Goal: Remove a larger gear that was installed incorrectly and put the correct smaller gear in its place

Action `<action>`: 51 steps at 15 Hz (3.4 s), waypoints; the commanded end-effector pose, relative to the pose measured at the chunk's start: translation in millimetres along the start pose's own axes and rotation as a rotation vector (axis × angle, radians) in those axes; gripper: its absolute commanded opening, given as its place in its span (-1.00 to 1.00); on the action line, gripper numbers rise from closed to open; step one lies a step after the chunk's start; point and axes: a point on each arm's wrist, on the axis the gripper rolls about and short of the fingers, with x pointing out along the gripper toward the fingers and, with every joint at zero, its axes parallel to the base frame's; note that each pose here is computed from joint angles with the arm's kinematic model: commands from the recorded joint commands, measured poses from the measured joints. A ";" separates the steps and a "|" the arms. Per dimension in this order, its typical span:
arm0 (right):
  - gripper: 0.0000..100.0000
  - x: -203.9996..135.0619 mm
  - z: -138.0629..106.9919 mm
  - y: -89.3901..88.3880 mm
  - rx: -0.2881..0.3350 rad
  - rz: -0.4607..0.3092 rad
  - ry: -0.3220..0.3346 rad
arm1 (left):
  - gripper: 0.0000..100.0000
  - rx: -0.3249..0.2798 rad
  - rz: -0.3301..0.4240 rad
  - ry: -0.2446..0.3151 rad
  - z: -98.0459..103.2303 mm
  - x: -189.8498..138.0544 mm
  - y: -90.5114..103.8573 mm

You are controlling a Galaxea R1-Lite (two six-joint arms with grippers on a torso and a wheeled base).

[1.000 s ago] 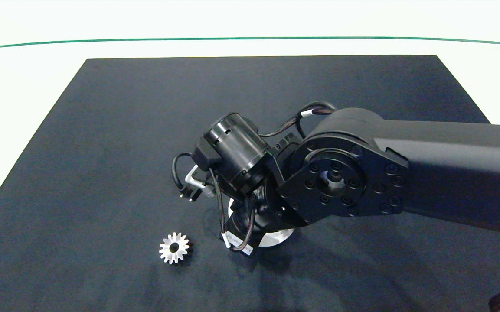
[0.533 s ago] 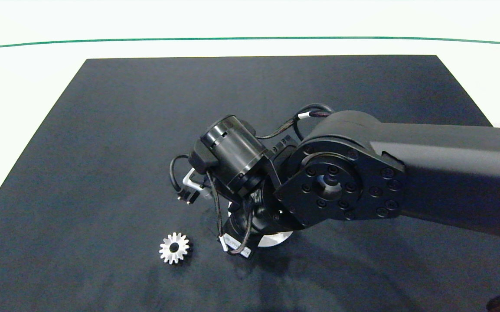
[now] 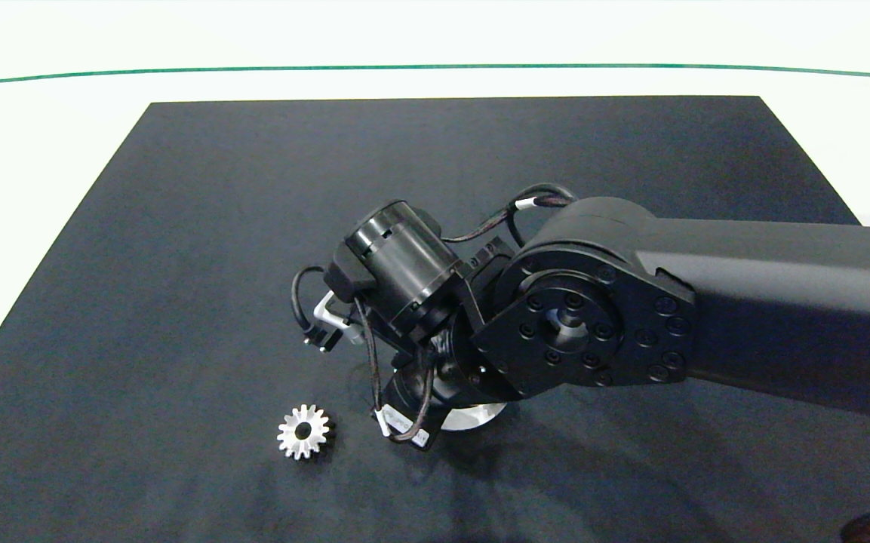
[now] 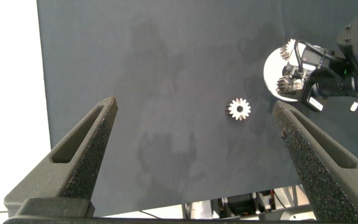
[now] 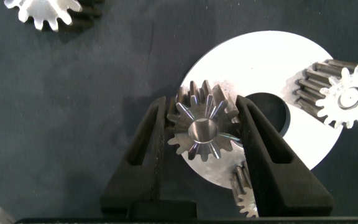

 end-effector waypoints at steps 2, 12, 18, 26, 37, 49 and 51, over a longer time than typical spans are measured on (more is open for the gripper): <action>-0.62 2.5 -0.7 1.2 -0.005 0.000 0.010 | 1.00 0.001 0.003 0.006 -0.8 -0.2 0.2; -0.62 3.8 -1.4 1.6 -0.009 -0.006 0.019 | 1.00 0.000 0.001 0.003 -1.2 -1.3 0.7; -0.62 1.2 -0.7 2.6 -0.011 -0.005 0.013 | 1.00 0.000 0.001 0.001 -1.0 -1.3 0.6; -0.62 -1.4 0.7 8.0 -0.016 -0.012 0.009 | 1.00 0.003 0.003 0.003 -1.2 -1.3 0.6; -0.62 -10.3 -14.8 5.1 -0.123 0.007 0.142 | 1.00 0.005 0.001 0.003 -1.5 -1.5 0.8; -0.62 -38.3 -35.1 4.6 -0.225 0.064 0.299 | 1.00 0.006 0.001 0.006 -1.9 -0.9 0.6; -0.62 -45.9 -41.8 5.8 -0.210 0.079 0.357 | 1.00 0.008 0.001 0.006 -1.9 -0.9 0.6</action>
